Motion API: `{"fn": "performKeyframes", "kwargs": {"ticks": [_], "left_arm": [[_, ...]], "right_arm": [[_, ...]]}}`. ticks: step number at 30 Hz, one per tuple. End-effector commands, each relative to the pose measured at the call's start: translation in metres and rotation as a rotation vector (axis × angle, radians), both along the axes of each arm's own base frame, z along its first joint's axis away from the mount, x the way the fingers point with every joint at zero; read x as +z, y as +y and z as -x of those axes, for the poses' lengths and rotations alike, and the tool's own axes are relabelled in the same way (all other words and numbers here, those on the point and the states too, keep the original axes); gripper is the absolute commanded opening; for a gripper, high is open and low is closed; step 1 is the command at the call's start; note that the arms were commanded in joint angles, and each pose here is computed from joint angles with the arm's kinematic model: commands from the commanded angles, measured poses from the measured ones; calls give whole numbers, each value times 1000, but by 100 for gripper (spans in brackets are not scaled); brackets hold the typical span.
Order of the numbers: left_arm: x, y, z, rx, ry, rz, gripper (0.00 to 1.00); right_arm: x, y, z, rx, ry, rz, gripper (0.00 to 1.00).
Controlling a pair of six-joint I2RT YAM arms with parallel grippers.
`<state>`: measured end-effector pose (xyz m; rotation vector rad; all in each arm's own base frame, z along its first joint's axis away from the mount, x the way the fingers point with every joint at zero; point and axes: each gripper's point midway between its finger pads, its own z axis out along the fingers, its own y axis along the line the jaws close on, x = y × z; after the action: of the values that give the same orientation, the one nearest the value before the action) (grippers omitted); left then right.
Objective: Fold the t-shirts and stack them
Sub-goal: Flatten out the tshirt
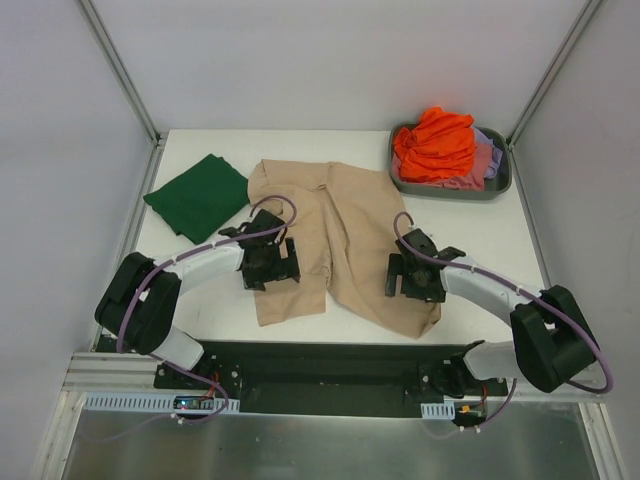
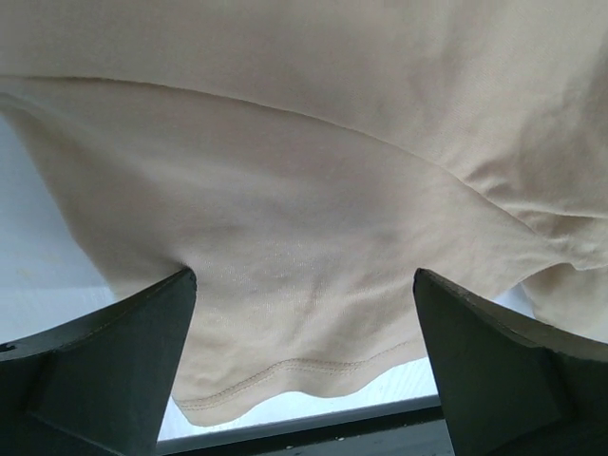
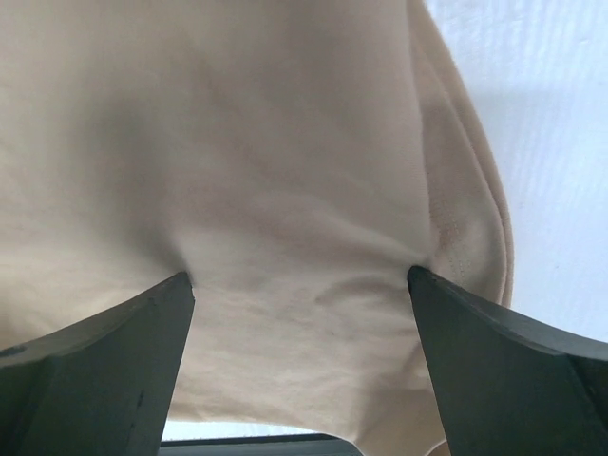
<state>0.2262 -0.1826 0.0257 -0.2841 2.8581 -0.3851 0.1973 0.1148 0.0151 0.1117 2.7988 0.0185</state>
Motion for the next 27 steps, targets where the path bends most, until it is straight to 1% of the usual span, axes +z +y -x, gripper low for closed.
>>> {"fn": "performKeyframes", "kwargs": {"ticks": [1, 5, 9, 13, 16, 21, 24, 27], "left_arm": [[-15, 44, 2, 126, 19, -199, 99], [-19, 67, -5, 206, 54, -236, 99], [-24, 87, -22, 268, 80, -249, 99], [-21, 86, -42, 271, 63, -250, 99], [-17, 81, -64, 275, 41, -241, 99], [-18, 75, -90, 266, 41, -222, 99], [-15, 77, -97, 267, 30, -216, 99], [-11, 78, -96, 264, 18, -214, 99]], "right_arm": [[-11, -25, 3, -78, 37, 57, 98], [-13, -32, -5, -107, 36, 65, 98], [-13, -34, -13, -119, 33, 86, 98], [-11, -36, -30, -149, 33, 90, 98], [-10, -45, -46, -179, 36, 104, 98], [-6, -50, -75, -213, 44, 23, 99], [-1, -58, -88, -241, 36, -9, 99], [6, -88, -88, -320, 29, 42, 99]]}}
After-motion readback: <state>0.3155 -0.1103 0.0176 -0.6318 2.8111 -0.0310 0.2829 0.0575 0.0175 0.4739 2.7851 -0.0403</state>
